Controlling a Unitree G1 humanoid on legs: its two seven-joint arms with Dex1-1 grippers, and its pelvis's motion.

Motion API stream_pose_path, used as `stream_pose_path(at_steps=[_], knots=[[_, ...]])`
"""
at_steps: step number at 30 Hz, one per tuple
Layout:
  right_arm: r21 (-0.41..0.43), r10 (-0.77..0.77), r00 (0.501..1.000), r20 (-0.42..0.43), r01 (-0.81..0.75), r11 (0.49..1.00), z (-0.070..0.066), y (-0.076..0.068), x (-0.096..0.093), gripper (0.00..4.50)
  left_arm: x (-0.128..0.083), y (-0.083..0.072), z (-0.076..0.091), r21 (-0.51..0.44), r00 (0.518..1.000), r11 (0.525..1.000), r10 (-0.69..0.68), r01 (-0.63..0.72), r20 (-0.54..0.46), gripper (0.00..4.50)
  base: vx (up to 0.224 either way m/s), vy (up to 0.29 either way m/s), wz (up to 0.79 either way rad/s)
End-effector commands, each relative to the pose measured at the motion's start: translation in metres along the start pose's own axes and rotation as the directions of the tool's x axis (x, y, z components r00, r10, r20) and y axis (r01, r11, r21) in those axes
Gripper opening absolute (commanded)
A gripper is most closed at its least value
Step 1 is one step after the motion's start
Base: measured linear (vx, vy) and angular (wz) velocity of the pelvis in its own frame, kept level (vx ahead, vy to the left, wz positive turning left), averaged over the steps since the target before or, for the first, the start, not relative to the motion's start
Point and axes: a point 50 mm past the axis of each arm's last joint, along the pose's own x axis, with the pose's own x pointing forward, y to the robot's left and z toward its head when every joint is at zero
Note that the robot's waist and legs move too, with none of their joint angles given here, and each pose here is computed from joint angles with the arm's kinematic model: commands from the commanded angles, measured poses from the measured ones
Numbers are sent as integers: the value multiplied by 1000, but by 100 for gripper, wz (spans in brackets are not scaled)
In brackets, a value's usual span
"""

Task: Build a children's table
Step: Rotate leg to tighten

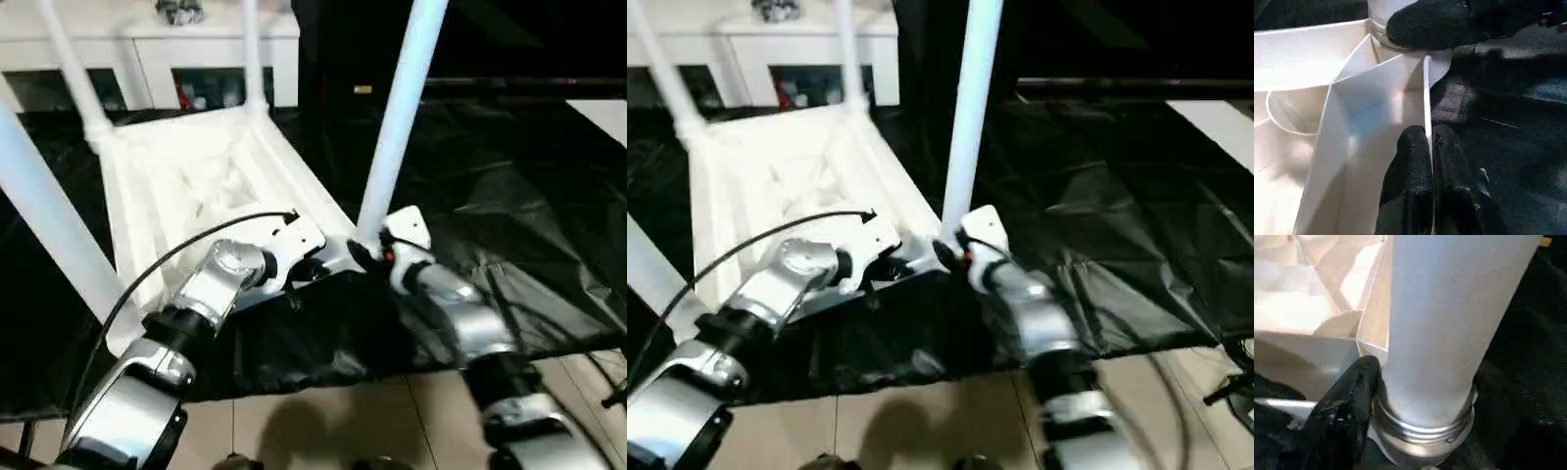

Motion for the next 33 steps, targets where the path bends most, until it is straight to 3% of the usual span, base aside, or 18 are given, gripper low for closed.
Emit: stream_pose_path(at_steps=[1,3,6,10,14,15,17,18,21,27,33], knots=[[8,243,968,69,-244,970,16,46,12,348,9,-9,34,117,991,992,-57,42,125,0,0,0,0],[-19,269,961,66,-268,963,15,36,4,375,3,-9,29,139,987,988,-89,70,133,0,0,0,0],[-149,332,943,15,-326,934,14,14,-12,393,-10,-8,19,175,979,976,-151,126,139,0,0,0,0],[-191,412,911,-19,-408,893,16,-1,-26,393,-20,-11,14,161,959,967,-223,196,173,0,0,0,0],[-245,542,834,-98,-549,799,17,-15,-42,393,-34,-17,8,152,919,933,-350,325,180,0,39,-12,5],[-245,542,834,-98,-549,799,17,-15,-42,393,-34,-17,8,152,919,933,-350,325,180,0,0,0,0],[-243,616,775,-143,-631,737,17,-17,-49,393,-38,-17,4,168,911,921,-377,351,165,0,0,0,0],[-232,672,717,-185,-697,679,17,-16,-55,393,-41,-17,1,173,907,914,-392,367,152,0,0,0,0],[-203,732,639,-238,-770,606,15,-15,-61,393,-44,-17,-1,176,900,905,-413,388,139,0,0,0,0],[-202,738,617,-275,-787,583,12,-17,-58,393,-48,-17,-7,212,902,891,-424,402,74,0,0,0,0],[-198,747,598,-292,-801,564,11,-16,-58,344,-47,-18,-9,219,902,887,-429,407,59,0,0,0,0]])
